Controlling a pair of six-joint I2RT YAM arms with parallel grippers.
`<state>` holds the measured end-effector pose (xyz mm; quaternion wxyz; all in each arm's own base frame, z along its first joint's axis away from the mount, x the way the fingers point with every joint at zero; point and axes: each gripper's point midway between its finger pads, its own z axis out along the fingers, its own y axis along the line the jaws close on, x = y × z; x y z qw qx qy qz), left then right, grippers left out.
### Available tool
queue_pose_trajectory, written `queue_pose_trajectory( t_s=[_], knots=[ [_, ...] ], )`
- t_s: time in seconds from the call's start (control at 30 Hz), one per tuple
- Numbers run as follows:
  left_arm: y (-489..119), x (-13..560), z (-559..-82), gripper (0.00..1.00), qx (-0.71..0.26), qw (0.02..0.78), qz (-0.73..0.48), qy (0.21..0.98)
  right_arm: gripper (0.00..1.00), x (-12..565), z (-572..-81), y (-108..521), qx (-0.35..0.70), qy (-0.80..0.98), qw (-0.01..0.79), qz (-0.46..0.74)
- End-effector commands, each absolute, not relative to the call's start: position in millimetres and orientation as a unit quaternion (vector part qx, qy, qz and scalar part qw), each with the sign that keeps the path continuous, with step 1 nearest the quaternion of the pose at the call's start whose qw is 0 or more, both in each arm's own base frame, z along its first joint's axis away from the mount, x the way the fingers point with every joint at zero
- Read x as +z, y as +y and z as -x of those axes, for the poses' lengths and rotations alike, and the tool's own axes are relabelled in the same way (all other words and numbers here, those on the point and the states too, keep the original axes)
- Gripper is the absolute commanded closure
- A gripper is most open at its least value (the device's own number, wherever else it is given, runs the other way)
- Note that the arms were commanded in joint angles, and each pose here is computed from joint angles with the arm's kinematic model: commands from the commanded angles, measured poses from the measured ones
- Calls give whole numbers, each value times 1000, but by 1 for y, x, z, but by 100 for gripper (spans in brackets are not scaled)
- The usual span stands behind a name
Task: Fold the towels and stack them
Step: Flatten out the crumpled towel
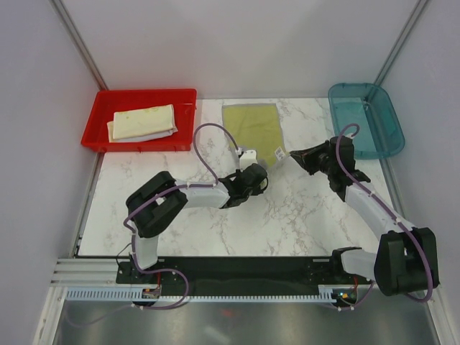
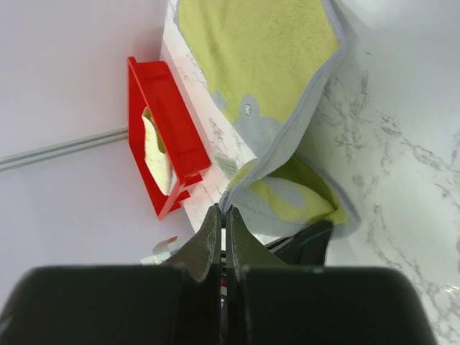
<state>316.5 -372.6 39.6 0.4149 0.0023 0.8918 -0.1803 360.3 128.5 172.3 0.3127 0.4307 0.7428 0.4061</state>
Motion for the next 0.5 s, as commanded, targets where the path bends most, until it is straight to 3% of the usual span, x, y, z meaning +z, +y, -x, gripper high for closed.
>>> queue_pose_trajectory(
  t_s=[0.0,0.17,0.23,0.47],
  knots=[
    [-348,63,-315,81,-139,433,-12,890,100,197,-362,122,410,748,348,-389],
    [-343,111,-301,91,-157,456,-137,865,100,181,-346,106,346,800,354,-340],
    [-337,119,-285,98,-148,432,-203,866,100,174,-337,101,321,820,357,-311],
    [-302,106,-232,98,-139,338,-300,881,100,129,-281,93,264,874,306,-270]
  ],
)
